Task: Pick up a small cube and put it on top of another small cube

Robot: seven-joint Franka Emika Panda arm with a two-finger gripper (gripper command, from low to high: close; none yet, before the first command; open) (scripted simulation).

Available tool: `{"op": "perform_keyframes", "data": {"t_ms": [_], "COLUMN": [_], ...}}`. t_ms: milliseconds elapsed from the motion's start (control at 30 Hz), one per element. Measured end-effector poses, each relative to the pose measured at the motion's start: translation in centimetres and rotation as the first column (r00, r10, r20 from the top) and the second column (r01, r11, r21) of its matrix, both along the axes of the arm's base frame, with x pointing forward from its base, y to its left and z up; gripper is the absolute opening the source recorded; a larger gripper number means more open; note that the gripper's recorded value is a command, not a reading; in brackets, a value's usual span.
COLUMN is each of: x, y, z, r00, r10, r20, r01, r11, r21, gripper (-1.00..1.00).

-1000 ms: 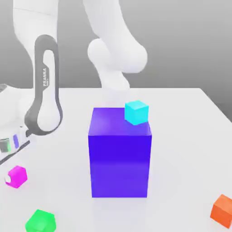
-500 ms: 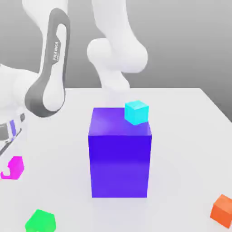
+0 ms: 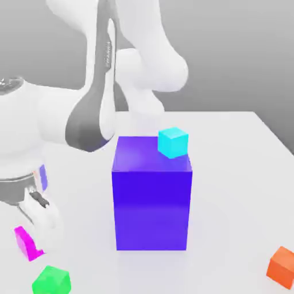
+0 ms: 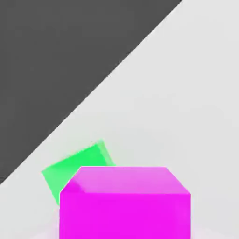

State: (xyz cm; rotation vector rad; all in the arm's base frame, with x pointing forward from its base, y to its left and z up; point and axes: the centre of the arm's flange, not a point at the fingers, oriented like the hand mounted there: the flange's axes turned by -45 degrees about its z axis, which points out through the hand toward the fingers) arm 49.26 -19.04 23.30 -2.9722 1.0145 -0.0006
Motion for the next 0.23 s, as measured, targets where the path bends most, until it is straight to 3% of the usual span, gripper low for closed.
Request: {"op": "perform_keyframes", "data": {"t_ms": [100, 133, 233], "x": [0.3, 0.3, 0.3], "y": [0.3, 0.3, 0.3], "z": [-3.9, -4.9, -4.9], "r00": [1.0, 1.0, 1.0], "r10": [0.023, 0.024, 0.024], "r20": [0.0, 0.0, 0.0], "r01": [-0.023, -0.024, -0.024], "r11": [1.0, 1.0, 1.0], "r21": [0.0, 0.0, 0.0], "gripper": [-1.0, 1.0, 1.0]}}
